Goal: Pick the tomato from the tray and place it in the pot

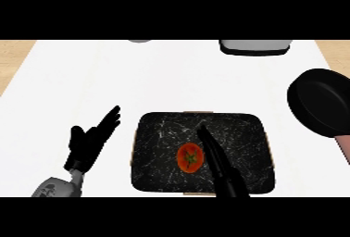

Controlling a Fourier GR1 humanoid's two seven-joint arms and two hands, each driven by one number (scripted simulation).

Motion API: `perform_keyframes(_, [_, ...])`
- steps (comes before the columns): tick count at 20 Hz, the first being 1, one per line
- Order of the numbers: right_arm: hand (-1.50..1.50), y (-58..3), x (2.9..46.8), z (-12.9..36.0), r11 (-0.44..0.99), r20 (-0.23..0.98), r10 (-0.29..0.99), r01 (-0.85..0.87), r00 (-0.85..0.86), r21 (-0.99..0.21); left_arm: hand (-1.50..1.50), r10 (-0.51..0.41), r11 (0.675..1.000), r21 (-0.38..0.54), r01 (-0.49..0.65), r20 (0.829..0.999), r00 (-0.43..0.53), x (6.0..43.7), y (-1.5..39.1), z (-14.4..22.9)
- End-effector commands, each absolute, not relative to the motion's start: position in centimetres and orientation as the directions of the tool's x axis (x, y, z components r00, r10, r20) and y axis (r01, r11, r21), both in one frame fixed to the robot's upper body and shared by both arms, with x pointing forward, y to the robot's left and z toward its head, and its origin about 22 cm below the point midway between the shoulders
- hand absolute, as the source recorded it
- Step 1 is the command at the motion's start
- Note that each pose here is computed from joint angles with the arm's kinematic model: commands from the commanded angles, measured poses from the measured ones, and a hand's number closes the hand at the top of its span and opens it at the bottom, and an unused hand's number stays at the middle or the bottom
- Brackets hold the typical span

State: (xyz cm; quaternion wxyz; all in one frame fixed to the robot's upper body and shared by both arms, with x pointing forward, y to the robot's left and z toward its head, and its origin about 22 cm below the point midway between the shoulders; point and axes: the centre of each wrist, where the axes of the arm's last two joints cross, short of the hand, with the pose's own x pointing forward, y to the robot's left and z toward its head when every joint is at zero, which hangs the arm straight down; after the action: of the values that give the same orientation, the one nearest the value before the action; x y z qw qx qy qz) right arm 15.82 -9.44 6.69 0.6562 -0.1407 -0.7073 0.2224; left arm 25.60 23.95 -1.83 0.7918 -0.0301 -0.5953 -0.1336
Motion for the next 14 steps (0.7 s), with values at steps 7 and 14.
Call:
perform_keyframes(7, [-1.50,-8.6,19.6,2.7,0.809,0.819,0.573,-0.143,-0.021,-0.570,0.00,-0.182,0.965,0.120,0.235,0.947,0.263,26.1,24.4,-2.0])
perform_keyframes(14, [-1.50,-13.1,19.0,-0.1,0.843,0.848,0.527,-0.093,-0.054,-0.530,0.00,-0.162,0.967,0.094,0.238,0.945,0.283,25.4,22.9,-2.6])
